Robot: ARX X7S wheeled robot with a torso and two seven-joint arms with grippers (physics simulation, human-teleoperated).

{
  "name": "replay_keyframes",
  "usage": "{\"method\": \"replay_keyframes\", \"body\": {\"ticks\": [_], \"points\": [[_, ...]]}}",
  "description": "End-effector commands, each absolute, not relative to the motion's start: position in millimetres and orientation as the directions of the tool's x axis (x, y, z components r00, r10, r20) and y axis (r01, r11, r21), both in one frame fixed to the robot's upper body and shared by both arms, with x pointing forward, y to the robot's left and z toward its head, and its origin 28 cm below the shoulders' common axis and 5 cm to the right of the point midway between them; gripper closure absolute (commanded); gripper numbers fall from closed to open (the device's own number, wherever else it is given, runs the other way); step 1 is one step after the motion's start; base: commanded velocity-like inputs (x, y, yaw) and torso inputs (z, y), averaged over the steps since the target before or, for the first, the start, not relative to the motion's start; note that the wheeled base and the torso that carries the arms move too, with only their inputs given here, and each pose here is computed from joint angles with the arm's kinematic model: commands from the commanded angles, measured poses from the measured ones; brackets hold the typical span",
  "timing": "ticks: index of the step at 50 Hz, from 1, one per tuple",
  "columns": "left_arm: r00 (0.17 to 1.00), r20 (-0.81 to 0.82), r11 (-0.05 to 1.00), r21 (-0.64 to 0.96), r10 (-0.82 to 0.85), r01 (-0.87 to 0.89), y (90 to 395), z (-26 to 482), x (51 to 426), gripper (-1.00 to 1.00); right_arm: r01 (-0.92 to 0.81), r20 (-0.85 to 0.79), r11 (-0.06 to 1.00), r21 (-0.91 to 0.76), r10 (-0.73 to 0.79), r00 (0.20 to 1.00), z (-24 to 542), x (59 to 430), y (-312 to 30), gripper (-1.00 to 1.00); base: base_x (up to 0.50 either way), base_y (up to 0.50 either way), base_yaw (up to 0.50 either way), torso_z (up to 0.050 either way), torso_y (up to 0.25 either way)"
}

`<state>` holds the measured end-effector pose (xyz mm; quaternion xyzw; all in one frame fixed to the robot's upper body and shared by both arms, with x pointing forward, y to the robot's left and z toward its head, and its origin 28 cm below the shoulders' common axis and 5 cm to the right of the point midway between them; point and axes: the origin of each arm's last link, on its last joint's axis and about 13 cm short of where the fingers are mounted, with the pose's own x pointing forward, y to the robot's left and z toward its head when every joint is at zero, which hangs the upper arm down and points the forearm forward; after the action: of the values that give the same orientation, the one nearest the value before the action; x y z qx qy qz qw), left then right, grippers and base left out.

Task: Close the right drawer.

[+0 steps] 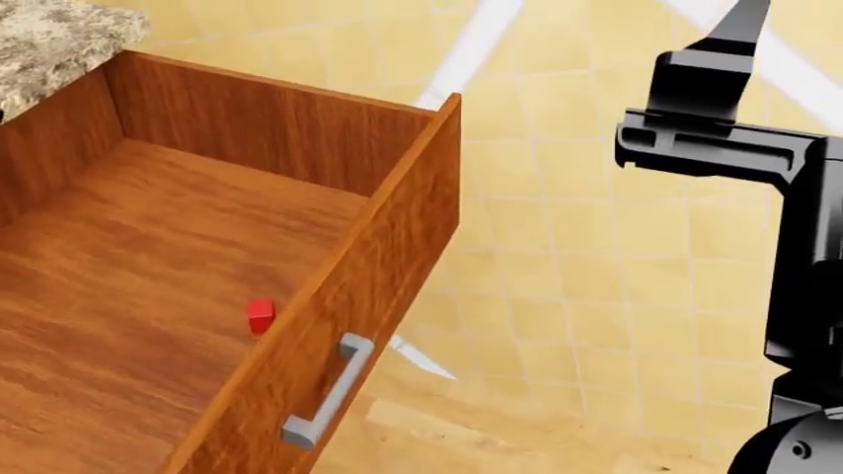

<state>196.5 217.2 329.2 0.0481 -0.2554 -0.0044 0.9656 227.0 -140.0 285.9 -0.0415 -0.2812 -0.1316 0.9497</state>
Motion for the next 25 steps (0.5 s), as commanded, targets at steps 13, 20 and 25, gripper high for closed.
{"method": "replay_keyframes", "body": {"ticks": [13,20,25], "points": [[0.870,0.492,0.995,0.098,-0.032,-0.018,215.6,326.8,200.4,-1.00,0.298,0.563,0.955,-0.010,-0.240,0.791,282.9,228.4,-139.8,-1.00,0.04,-0.21,0.00,0.000,0.002],[0.869,0.493,0.995,0.099,-0.034,-0.017,215.1,327.0,200.3,-1.00,0.308,0.565,0.951,-0.021,-0.243,0.788,286.5,225.9,-139.7,-1.00,0.00,0.00,0.00,0.000,0.000],[0.868,0.495,0.995,0.098,-0.033,-0.019,215.3,328.0,199.0,-1.00,0.307,0.567,0.951,-0.024,-0.240,0.788,288.5,224.7,-139.6,-1.00,0.13,0.05,0.00,0.000,0.000]]}}
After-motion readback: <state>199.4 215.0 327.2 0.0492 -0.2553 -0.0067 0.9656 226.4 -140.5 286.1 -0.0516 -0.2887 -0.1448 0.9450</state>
